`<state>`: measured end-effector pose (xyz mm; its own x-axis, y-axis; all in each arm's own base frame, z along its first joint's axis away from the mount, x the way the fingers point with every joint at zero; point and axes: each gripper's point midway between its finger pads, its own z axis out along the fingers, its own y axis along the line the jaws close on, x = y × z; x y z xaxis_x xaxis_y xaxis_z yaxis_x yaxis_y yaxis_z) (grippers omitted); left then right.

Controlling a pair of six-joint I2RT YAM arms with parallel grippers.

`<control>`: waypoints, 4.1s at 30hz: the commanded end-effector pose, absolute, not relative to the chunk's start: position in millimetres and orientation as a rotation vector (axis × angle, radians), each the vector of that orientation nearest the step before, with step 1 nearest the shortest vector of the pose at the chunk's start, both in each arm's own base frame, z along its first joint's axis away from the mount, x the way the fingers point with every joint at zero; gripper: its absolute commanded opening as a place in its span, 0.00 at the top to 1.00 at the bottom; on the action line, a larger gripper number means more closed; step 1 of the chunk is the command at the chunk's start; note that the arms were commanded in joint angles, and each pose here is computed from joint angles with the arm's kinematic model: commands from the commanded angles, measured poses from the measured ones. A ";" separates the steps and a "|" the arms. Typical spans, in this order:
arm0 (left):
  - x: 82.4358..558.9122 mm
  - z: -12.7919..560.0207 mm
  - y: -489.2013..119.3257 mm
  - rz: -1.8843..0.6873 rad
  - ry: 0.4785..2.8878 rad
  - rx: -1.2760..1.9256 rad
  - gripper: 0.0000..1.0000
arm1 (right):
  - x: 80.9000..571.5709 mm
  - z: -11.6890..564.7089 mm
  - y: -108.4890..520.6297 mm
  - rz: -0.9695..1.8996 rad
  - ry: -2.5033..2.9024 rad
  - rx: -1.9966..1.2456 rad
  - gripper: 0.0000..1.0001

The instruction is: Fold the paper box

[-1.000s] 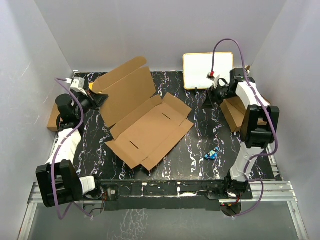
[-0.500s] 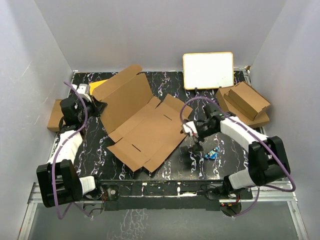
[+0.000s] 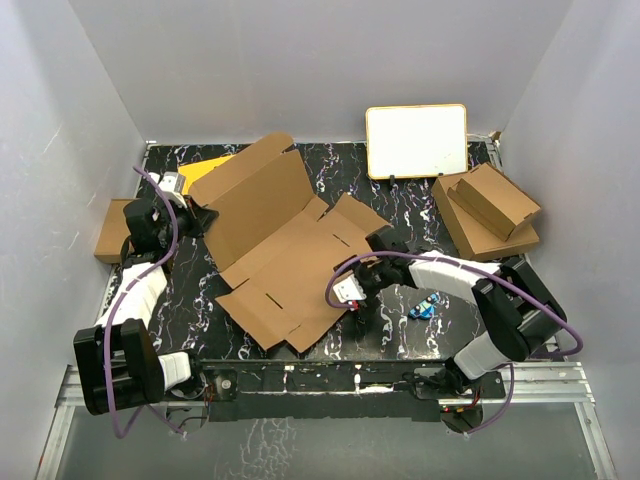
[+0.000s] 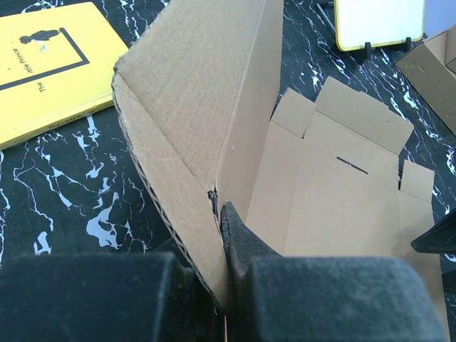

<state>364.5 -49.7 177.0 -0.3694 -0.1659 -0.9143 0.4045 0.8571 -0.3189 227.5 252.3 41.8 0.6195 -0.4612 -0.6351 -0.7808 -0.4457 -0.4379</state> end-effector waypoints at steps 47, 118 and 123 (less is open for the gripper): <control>311.1 220.7 -122.5 -1.302 1.815 0.095 1.00 | 251.4 69.8 272.9 0.653 1.172 -1.999 0.92; 332.9 207.0 -124.4 -1.237 1.931 0.063 1.00 | 267.1 109.1 285.8 0.887 1.454 -1.789 0.38; 332.5 219.9 -122.8 -1.184 1.889 0.130 1.00 | 249.3 138.8 255.2 1.015 1.351 -1.692 0.27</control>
<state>346.9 -114.0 201.7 -0.6158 -0.3929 -0.6829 0.4334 0.5549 -0.7101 269.8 266.0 96.5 0.0883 -0.5776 -0.8115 -0.9937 -0.1074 -0.0316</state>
